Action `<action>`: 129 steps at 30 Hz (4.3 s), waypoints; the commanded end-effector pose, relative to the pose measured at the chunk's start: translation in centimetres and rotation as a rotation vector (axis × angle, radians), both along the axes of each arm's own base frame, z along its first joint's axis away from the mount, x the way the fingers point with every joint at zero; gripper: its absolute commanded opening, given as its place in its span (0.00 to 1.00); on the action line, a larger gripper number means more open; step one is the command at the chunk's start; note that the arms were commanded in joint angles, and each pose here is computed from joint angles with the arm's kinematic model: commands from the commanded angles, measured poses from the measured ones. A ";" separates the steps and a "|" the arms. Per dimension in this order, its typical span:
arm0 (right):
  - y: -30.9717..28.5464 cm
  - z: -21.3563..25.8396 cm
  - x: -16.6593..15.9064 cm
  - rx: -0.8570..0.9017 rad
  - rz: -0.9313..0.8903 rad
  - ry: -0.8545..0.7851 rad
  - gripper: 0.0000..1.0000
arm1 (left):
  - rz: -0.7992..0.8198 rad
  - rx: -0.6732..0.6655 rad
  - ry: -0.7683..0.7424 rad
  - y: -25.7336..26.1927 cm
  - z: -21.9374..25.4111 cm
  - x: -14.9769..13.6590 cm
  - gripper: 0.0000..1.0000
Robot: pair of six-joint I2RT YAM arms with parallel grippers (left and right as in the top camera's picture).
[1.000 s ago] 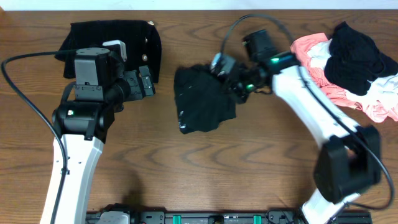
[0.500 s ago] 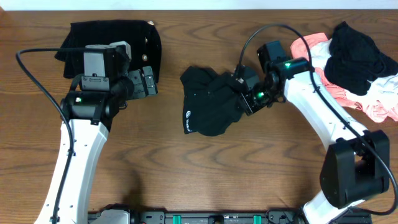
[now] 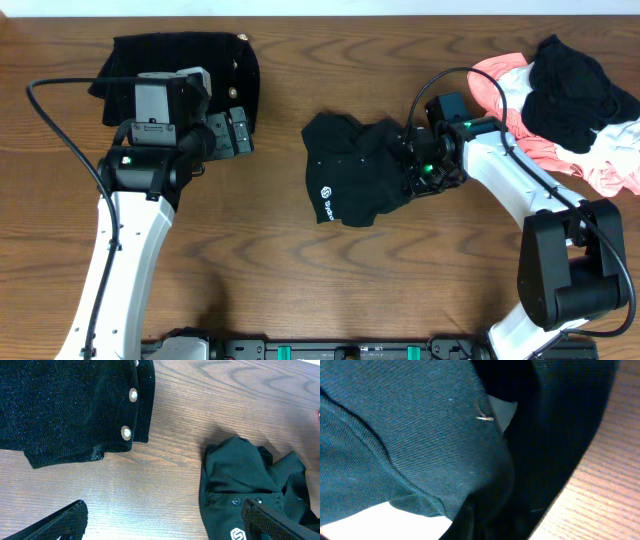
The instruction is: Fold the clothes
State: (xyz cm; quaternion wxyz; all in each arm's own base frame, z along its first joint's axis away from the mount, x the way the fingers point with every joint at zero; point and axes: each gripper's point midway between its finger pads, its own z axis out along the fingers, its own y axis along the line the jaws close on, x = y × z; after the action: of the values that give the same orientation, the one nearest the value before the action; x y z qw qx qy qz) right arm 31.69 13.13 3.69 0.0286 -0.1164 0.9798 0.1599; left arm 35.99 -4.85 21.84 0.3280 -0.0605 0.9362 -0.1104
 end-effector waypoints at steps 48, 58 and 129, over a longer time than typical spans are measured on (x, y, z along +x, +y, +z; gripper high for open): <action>13.2 2.3 15.5 0.343 0.276 -0.540 0.57 | 0.006 0.015 0.052 0.4 -1.7 -0.1 0.98; 13.4 1.8 14.8 0.365 0.283 -0.503 0.54 | 0.006 0.015 0.052 0.4 -1.7 -0.1 0.98; 1.6 9.6 16.9 0.217 -0.069 -0.263 0.50 | -0.012 0.029 0.048 0.4 -1.8 -0.1 0.98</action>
State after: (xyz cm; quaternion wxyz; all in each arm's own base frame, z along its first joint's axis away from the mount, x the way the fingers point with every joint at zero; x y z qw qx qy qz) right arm 49.30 11.75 11.11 0.1698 -0.0691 0.9602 0.2108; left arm 35.90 -4.84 20.57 0.3096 -0.0588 0.9431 -0.1065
